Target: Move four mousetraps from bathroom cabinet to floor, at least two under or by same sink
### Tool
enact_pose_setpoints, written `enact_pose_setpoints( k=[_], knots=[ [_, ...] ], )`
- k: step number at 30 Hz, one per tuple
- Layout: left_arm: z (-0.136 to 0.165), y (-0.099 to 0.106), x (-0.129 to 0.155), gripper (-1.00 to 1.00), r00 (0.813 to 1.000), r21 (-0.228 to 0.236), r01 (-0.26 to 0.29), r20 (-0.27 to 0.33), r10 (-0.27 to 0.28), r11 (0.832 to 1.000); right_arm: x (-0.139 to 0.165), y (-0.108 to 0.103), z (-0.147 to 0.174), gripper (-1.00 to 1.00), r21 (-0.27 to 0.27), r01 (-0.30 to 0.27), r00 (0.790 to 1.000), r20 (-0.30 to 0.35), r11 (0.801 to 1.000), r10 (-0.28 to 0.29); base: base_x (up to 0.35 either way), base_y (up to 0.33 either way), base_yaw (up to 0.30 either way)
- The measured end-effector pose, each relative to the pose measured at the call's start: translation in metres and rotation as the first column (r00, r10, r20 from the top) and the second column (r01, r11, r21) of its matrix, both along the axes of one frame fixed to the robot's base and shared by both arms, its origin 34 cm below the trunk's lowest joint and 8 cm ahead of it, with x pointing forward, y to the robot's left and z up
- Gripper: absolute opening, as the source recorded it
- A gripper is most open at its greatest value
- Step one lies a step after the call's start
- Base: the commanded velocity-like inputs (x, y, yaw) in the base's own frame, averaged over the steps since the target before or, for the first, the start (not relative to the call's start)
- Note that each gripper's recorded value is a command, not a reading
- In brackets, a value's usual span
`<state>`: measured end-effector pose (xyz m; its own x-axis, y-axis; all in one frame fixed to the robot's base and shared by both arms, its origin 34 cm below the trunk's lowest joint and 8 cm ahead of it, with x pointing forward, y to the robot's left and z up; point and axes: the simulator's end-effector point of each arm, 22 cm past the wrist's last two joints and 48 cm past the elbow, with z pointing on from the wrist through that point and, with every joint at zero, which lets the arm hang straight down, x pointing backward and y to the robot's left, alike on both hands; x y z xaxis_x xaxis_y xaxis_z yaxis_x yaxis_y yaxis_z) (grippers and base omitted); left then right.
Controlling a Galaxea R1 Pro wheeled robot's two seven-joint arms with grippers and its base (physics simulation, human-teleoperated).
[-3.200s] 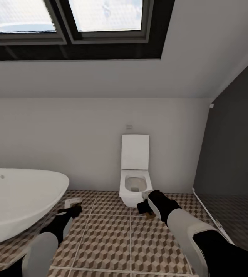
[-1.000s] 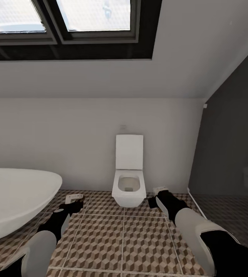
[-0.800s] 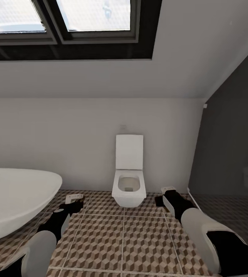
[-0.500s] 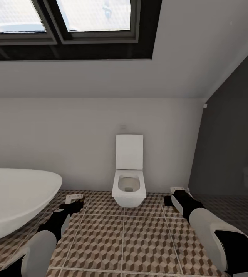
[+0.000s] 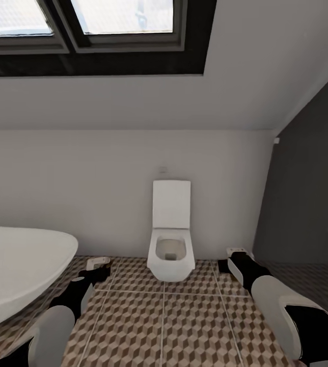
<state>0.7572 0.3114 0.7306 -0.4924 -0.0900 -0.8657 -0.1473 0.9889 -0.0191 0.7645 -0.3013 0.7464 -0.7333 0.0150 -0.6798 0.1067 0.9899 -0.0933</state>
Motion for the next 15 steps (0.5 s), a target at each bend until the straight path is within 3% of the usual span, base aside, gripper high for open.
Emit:
enact_pose_setpoints(
  k=[10, 15],
  knots=[
    [-0.0002, 0.0001, -0.0002, -1.0, 1.0, 0.001, 0.0, -0.001, 0.0, 1.0, 0.0002, 0.0001, 0.0004, -1.0, 0.001, -0.002, 1.0, 0.0, 1.0, 0.002, 0.321, 0.0, -0.002],
    [0.0001, 0.0, 0.0001, -1.0, 1.0, 0.001, 0.0, 0.0, 0.0, 1.0, 0.0, 0.0008, 0.0003, -1.0, 0.001, -0.001, 1.0, -0.001, 1.0, 0.001, 0.323, 0.0, -0.113]
  ],
)
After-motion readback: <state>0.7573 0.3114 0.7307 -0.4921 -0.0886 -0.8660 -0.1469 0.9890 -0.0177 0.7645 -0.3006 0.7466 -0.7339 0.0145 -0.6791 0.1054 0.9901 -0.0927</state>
